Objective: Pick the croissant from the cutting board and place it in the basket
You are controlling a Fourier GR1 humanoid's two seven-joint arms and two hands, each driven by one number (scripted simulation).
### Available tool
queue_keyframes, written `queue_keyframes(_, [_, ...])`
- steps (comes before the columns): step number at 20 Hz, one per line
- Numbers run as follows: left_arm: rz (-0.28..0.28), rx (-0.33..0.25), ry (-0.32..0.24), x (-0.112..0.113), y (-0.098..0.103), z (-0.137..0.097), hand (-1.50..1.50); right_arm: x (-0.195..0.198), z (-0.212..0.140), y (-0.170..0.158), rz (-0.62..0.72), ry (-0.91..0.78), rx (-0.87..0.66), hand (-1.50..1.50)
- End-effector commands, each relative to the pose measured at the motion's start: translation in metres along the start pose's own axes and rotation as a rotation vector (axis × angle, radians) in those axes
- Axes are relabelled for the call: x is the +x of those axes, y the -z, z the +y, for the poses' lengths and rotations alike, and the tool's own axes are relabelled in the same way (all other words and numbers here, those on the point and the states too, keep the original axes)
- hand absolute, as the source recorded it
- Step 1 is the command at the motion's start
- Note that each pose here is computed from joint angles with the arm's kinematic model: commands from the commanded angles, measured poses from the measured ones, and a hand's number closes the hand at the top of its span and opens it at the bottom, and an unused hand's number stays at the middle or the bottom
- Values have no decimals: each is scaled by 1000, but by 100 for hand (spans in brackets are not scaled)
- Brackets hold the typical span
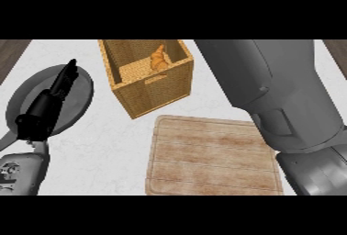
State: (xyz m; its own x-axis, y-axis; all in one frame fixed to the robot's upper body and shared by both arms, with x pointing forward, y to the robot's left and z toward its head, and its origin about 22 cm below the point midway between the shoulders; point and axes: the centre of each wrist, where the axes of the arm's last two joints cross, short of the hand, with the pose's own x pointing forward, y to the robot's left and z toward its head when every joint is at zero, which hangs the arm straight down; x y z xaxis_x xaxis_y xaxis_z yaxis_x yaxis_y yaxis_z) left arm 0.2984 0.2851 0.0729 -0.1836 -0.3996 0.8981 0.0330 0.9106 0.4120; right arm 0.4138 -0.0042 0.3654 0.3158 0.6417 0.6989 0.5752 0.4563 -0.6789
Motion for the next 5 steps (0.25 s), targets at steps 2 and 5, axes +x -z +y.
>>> queue_keyframes(2, [33,46,7,-11,-8,12,0,-2,-22,9,234,267,-179,-150])
queue_keyframes(5, [52,59,13,-14,-15,22,0,-14,-23,15,240,295,-225,-150])
